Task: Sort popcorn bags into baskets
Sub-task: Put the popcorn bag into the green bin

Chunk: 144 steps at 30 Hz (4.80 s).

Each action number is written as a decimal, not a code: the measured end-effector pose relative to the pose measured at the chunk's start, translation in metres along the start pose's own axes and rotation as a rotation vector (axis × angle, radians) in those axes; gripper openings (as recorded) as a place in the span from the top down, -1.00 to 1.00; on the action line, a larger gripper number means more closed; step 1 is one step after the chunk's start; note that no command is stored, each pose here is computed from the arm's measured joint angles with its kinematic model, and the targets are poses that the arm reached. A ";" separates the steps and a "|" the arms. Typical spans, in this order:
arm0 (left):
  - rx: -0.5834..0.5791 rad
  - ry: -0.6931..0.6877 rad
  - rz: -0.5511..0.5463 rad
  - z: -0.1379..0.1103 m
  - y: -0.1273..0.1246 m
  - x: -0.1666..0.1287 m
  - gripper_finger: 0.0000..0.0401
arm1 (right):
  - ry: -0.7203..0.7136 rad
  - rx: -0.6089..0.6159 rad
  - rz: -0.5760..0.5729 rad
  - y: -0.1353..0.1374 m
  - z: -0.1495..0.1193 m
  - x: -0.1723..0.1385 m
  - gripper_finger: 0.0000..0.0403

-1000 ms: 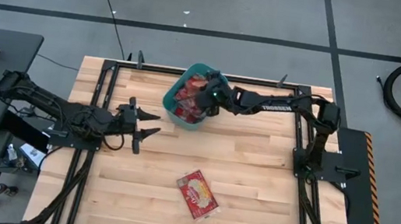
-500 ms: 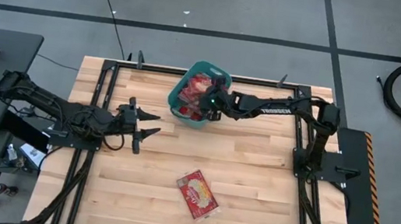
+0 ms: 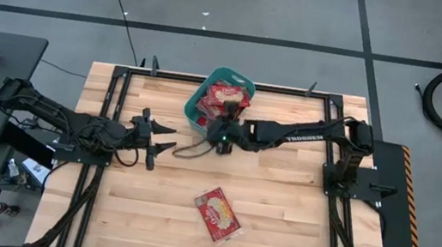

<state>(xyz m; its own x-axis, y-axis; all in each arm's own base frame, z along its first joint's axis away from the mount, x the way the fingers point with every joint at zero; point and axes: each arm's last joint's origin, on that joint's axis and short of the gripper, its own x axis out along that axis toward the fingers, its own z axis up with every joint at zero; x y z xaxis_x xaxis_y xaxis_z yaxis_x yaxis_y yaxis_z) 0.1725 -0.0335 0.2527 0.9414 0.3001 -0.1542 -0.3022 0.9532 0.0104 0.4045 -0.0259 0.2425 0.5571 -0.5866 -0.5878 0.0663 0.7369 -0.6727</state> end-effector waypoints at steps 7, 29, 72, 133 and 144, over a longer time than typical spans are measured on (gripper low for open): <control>-0.013 0.003 0.000 0.000 0.000 0.000 0.04 | -0.232 0.133 0.571 0.045 0.022 -0.032 0.68; -0.057 -0.006 -0.001 0.001 0.000 0.000 0.04 | -0.128 0.065 0.962 0.200 -0.007 -0.047 0.81; -0.053 0.000 -0.001 0.000 0.000 0.000 0.04 | 0.518 0.393 0.204 0.122 -0.078 -0.051 -0.17; -0.055 -0.002 -0.001 0.000 0.000 0.000 0.04 | 0.366 -0.206 -0.163 0.019 -0.019 -0.043 0.87; -0.045 -0.001 -0.001 0.000 0.000 0.000 0.04 | 0.195 -0.372 0.047 -0.054 -0.029 0.020 0.87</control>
<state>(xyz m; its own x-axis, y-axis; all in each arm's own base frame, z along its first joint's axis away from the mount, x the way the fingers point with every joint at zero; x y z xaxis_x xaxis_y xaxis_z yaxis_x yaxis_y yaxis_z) 0.1726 -0.0336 0.2528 0.9417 0.2997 -0.1528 -0.3081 0.9507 -0.0344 0.3881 -0.0867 0.2539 0.3828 -0.6339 -0.6720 -0.2787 0.6142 -0.7383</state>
